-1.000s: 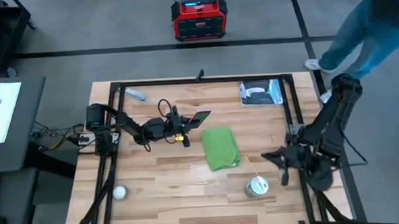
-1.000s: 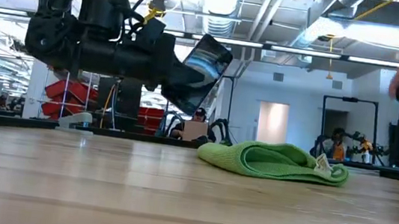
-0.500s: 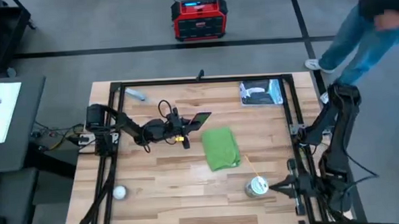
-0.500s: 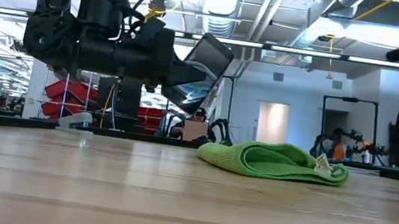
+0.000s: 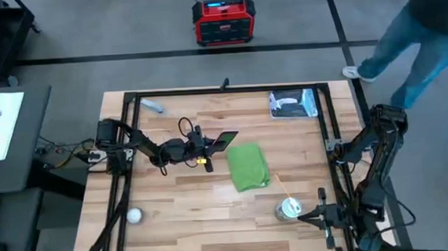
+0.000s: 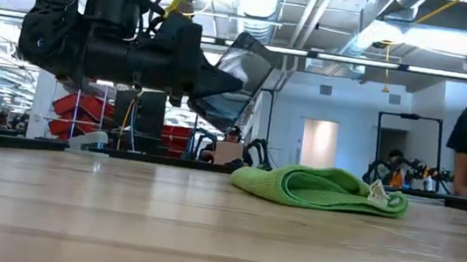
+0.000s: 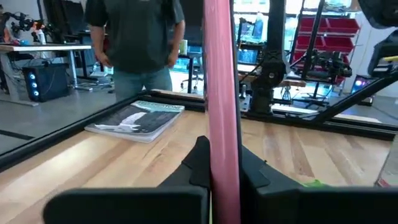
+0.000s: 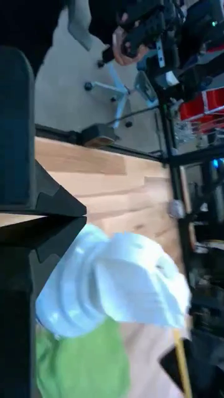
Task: Apply microfiber cloth
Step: Spray the cellphone using the cleaning bottle
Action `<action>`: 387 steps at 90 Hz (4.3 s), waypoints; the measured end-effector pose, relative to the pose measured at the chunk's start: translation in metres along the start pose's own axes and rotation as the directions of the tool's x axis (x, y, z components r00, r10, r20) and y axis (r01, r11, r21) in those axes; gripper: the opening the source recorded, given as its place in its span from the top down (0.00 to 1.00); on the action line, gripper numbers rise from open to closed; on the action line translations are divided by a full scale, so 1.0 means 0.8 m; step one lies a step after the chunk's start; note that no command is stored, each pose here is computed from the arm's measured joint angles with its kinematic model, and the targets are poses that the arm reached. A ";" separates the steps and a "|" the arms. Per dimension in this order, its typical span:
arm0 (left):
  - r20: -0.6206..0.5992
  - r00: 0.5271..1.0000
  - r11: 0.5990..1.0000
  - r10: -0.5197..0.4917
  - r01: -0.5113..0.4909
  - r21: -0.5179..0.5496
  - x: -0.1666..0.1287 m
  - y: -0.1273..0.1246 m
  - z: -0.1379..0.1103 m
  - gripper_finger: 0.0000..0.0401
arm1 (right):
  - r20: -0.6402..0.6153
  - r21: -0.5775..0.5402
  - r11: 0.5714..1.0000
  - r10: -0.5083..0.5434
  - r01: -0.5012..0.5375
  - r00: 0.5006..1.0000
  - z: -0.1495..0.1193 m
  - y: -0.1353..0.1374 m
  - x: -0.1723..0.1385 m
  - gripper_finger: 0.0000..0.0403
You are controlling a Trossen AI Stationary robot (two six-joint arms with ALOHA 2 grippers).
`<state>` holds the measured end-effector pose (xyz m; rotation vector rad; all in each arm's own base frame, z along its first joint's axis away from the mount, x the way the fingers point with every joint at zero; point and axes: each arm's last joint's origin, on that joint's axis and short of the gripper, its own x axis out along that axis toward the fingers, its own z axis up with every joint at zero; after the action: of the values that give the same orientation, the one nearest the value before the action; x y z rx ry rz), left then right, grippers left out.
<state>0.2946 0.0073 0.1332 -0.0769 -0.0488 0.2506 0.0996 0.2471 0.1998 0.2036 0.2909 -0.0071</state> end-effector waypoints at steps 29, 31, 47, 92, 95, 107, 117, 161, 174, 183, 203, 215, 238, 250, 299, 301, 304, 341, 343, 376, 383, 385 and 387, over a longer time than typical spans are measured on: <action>0.000 1.000 1.000 0.010 -0.010 -0.001 -0.002 -0.007 0.000 0.99 | -0.124 0.036 0.999 0.024 -0.020 0.992 0.000 -0.006 0.020 1.00; -0.001 1.000 1.000 0.010 -0.010 -0.001 -0.002 -0.007 -0.001 0.99 | -0.134 0.039 0.999 0.025 -0.020 0.991 0.000 -0.007 0.021 1.00; -0.001 1.000 1.000 0.010 -0.010 0.007 -0.002 -0.007 -0.001 0.99 | -0.174 0.038 0.999 0.013 -0.006 0.985 -0.001 -0.012 0.027 1.00; -0.005 1.000 1.000 0.009 -0.009 0.017 -0.002 -0.006 -0.001 0.99 | -0.252 0.086 0.993 -0.057 0.081 0.966 -0.026 -0.042 0.034 1.00; -0.005 1.000 1.000 0.009 -0.009 0.017 -0.002 -0.007 -0.001 0.99 | -0.252 0.086 0.992 -0.063 0.087 0.966 -0.027 -0.044 0.036 1.00; -0.005 1.000 1.000 0.009 -0.009 0.020 -0.002 -0.007 -0.001 0.99 | -0.250 0.092 0.990 -0.084 0.109 0.965 -0.034 -0.056 0.042 1.00; -0.005 1.000 1.000 0.009 -0.009 0.024 -0.002 -0.007 -0.001 0.99 | -0.253 0.077 0.989 -0.104 0.127 0.962 -0.038 -0.063 0.044 1.00; -0.003 1.000 0.999 0.028 -0.028 0.031 -0.001 -0.004 -0.001 0.99 | -0.209 0.049 0.974 -0.208 0.222 0.956 -0.056 -0.097 0.052 1.00; 0.007 0.997 0.997 0.076 -0.077 0.032 -0.001 -0.002 0.000 0.99 | -0.227 0.069 0.971 -0.210 0.231 0.951 -0.061 -0.103 0.051 1.00; 0.010 0.994 0.993 0.107 -0.107 0.046 -0.002 -0.002 0.000 0.99 | -0.243 0.086 0.966 -0.217 0.244 0.945 -0.059 -0.107 0.042 1.00; 0.050 0.991 0.987 0.123 -0.127 0.100 -0.006 -0.014 0.004 0.99 | -0.285 0.107 0.941 -0.281 0.322 0.916 -0.016 -0.129 0.008 1.00; 0.070 0.990 0.985 0.123 -0.130 0.111 -0.009 -0.023 0.007 0.99 | -0.319 0.101 0.931 -0.304 0.351 0.897 0.036 -0.137 -0.012 1.00; 0.078 0.979 0.961 0.191 -0.202 0.189 -0.022 -0.051 0.006 0.99 | -0.358 0.008 0.932 -0.335 0.362 0.871 0.134 -0.142 -0.021 1.00; 0.117 0.968 0.946 0.221 -0.242 0.215 -0.028 -0.060 0.011 0.99 | -0.401 -0.045 0.931 -0.349 0.362 0.847 0.167 -0.142 -0.011 1.00; 0.138 0.968 0.950 0.208 -0.233 0.209 -0.036 -0.076 0.018 0.99 | -0.449 -0.155 0.935 -0.353 0.318 0.821 0.218 -0.129 0.059 1.00; 0.137 0.969 0.950 0.206 -0.232 0.209 -0.036 -0.077 0.017 0.99 | -0.448 -0.154 0.936 -0.351 0.316 0.822 0.220 -0.128 0.060 1.00; 0.137 0.969 0.950 0.206 -0.231 0.209 -0.036 -0.077 0.017 0.99 | -0.445 -0.149 0.938 -0.347 0.314 0.825 0.223 -0.126 0.060 1.00; 0.138 0.969 0.952 0.205 -0.230 0.202 -0.036 -0.077 0.017 0.99 | -0.524 -0.158 0.948 -0.319 0.278 0.790 0.223 -0.115 0.092 1.00; 0.138 0.969 0.952 0.205 -0.230 0.202 -0.036 -0.077 0.017 0.99 | -0.526 -0.161 0.948 -0.319 0.276 0.789 0.224 -0.115 0.094 1.00; 0.137 0.969 0.951 0.204 -0.230 0.206 -0.036 -0.077 0.017 0.99 | -0.548 -0.122 0.967 -0.254 0.224 0.797 0.233 -0.110 0.099 1.00; 0.137 0.969 0.951 0.204 -0.230 0.206 -0.036 -0.077 0.017 0.99 | -0.558 -0.115 0.970 -0.242 0.215 0.794 0.232 -0.110 0.100 1.00; 0.137 0.969 0.951 0.204 -0.230 0.207 -0.036 -0.077 0.017 0.99 | -0.558 -0.115 0.970 -0.242 0.215 0.794 0.232 -0.110 0.100 1.00; 0.137 0.969 0.951 0.204 -0.230 0.206 -0.036 -0.077 0.017 0.99 | -0.558 -0.115 0.970 -0.242 0.215 0.794 0.232 -0.110 0.100 1.00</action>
<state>0.2808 -0.0587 0.1510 0.1553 -0.1266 0.4798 0.2256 0.1258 0.3336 0.1189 0.9178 -0.1845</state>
